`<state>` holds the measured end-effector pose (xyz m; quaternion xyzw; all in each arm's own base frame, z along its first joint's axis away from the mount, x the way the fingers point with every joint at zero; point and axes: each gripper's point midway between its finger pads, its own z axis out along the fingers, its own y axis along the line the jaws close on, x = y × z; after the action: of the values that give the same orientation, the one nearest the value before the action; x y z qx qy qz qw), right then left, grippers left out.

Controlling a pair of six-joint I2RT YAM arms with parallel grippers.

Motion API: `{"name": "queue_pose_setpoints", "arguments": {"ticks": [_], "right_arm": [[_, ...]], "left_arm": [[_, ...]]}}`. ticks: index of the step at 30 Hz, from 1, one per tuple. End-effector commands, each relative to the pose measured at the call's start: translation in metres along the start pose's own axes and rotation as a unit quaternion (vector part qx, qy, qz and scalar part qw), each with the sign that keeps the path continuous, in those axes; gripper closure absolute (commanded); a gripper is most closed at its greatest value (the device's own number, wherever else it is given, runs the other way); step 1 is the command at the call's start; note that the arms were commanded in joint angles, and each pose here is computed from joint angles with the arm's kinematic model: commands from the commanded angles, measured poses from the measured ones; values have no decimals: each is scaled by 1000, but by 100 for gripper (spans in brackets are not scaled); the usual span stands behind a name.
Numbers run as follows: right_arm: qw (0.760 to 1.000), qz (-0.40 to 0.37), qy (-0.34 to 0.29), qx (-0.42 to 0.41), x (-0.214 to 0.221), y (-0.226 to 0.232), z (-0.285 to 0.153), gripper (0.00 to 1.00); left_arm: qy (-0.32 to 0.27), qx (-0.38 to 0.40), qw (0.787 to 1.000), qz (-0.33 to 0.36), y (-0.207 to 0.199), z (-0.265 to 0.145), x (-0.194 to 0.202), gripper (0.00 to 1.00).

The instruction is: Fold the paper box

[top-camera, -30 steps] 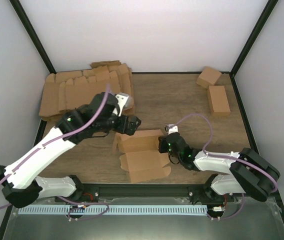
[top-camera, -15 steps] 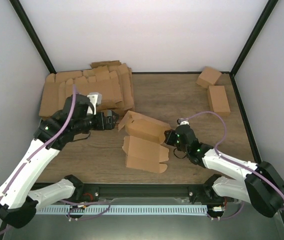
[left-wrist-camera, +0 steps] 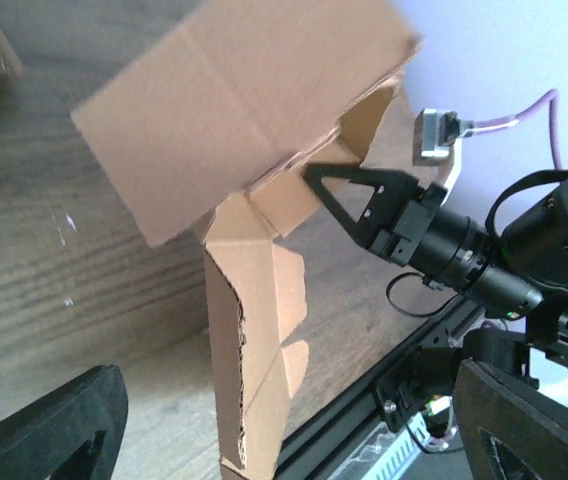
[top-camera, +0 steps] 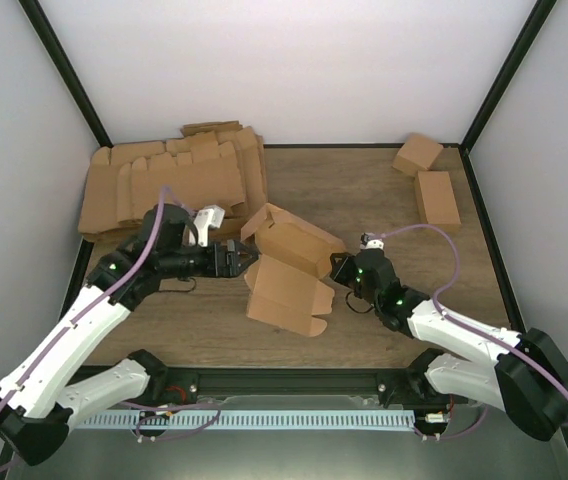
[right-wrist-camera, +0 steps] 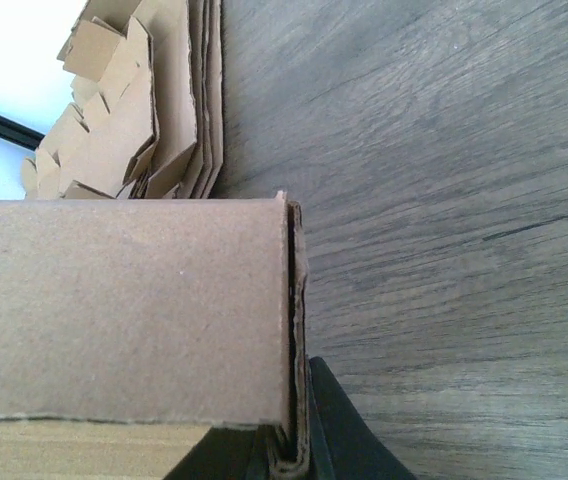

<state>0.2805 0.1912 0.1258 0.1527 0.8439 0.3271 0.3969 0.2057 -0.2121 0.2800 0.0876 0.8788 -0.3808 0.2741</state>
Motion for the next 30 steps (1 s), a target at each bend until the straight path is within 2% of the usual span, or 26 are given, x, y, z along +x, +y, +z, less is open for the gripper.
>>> {"name": "queue_pose_setpoints", "arguments": {"ticks": [1,8,14,18,21,25,27,30], "right_arm": [[999,14,-32,-6,-16,6,0,99],[999,9,-34,-11,-15,6,-1,99],[999,9,-32,-6,-14,4,-1,99],[999,16,-30,-3,-11,0,1,99],[999,23,-26,1,-8,-3,3,99],[999,34,-19,5,-3,-8,6,99],[999,39,-17,3,-1,-9,7,94],[999,42,-5,-6,7,-10,9,78]], "left_arm": [[16,47,999,-19,-7,15,9,11],[53,22,998,-31,14,36,29,24],[66,27,997,-29,16,49,40,48],[86,32,995,-28,16,59,51,72],[87,29,995,-26,16,63,54,79],[72,16,997,-12,14,59,46,96],[71,12,997,-7,13,59,44,96],[77,7,997,-3,13,61,45,96]]}}
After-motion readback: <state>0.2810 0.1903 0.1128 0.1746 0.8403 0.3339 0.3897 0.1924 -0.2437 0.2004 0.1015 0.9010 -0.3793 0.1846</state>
